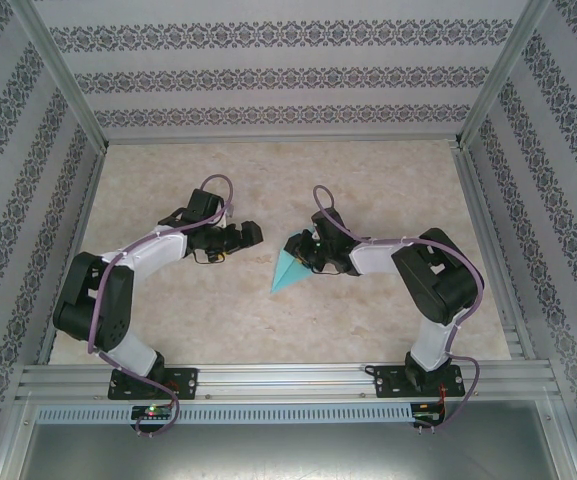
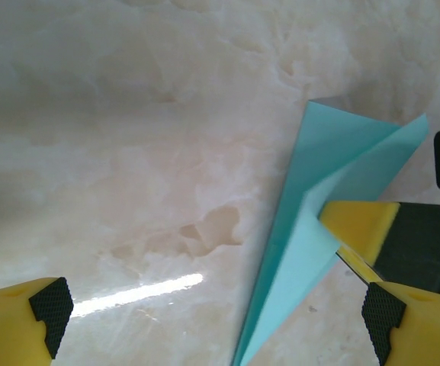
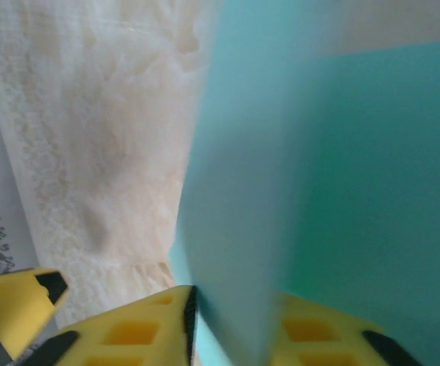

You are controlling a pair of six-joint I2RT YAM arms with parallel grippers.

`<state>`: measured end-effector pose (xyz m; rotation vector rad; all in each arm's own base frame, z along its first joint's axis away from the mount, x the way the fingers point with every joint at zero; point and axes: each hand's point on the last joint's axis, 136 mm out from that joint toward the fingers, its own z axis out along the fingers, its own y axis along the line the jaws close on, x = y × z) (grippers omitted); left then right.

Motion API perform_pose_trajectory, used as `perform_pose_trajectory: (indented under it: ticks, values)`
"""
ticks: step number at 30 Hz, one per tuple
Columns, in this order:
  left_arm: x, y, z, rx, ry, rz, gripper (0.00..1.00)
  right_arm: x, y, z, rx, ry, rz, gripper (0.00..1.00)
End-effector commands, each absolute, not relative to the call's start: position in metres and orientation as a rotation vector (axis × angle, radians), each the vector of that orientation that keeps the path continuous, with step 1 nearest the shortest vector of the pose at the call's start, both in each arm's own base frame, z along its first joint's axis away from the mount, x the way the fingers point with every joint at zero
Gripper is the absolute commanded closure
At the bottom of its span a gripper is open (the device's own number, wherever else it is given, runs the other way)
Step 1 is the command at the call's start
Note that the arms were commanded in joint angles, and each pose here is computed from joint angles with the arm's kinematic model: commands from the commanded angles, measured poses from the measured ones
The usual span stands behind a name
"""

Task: Fold a paper plane with a square sheet of paper (pick it up from the middle)
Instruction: Pick up the paper from the center of the table, then turn over the paper at the center of the table.

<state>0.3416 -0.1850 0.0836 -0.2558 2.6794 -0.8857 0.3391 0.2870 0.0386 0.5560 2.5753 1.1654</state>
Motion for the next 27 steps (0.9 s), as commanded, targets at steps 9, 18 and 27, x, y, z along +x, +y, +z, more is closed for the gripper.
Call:
perform_pose_trajectory:
  ticks: [9,18,27]
  values:
    - [0.330,-0.213,0.119,-0.191,2.568,-1.254,0.00,0.352,0.294,0.133,0.224,2.273,1.346,0.93]
    - [0.325,-0.234,0.159,-0.146,2.391,-1.563,0.00,0.354,0.320,0.215,0.049,2.043,1.723,0.92]
    - [0.333,-0.244,0.196,-0.100,2.211,-1.718,0.03,0.348,0.331,0.218,0.017,2.040,1.797,0.91]
